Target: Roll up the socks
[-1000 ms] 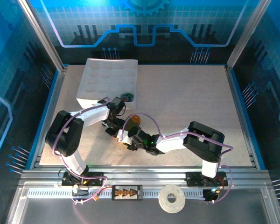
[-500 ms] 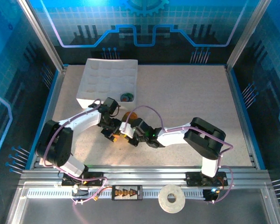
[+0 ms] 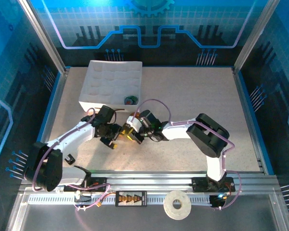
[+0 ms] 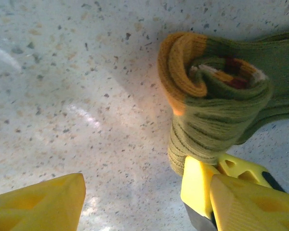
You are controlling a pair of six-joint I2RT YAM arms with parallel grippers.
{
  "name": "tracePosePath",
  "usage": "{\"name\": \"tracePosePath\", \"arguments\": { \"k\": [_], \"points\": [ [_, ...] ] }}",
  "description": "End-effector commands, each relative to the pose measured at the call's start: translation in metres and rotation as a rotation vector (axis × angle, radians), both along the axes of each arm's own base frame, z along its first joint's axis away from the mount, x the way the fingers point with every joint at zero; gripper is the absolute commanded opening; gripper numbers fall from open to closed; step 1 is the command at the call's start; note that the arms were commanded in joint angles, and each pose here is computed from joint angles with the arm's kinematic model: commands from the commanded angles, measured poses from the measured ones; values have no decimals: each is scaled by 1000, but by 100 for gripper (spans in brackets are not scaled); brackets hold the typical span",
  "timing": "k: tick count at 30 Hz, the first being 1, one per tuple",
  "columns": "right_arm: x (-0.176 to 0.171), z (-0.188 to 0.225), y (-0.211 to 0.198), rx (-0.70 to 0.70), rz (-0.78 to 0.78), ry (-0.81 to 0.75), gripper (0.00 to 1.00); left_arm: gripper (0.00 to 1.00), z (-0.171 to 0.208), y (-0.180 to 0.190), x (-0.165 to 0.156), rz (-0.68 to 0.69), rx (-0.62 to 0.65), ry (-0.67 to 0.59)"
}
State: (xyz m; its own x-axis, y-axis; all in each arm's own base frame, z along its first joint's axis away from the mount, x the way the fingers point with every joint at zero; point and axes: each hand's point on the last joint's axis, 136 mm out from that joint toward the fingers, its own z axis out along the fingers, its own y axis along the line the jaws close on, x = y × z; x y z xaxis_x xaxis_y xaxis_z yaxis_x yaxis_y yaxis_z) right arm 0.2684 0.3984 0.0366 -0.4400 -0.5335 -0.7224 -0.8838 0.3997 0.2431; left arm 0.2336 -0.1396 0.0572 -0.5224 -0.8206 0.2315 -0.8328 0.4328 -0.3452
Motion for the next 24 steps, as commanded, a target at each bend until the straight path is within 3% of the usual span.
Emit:
{"name": "tracePosePath", "arguments": {
  "k": [1, 9, 17, 21, 24],
  "points": [
    [-39, -82, -58, -256, -72, 355, 0, 68, 4, -8, 19, -4, -42, -103],
    [-34, -88, -61, -214, -136, 537, 0, 68, -8, -10, 47, 9, -22, -178],
    [-29, -91, -63, -181, -187, 640, 0, 55, -32, -8, 38, 20, 1, -117],
    [-32, -92, -60, -175, -180, 670, 0, 45, -42, -7, 39, 18, 30, -82],
    [-33, -87, -58, -173, -153, 627, 0, 28, -58, -2, 23, 7, 77, 51]
  ]
}}
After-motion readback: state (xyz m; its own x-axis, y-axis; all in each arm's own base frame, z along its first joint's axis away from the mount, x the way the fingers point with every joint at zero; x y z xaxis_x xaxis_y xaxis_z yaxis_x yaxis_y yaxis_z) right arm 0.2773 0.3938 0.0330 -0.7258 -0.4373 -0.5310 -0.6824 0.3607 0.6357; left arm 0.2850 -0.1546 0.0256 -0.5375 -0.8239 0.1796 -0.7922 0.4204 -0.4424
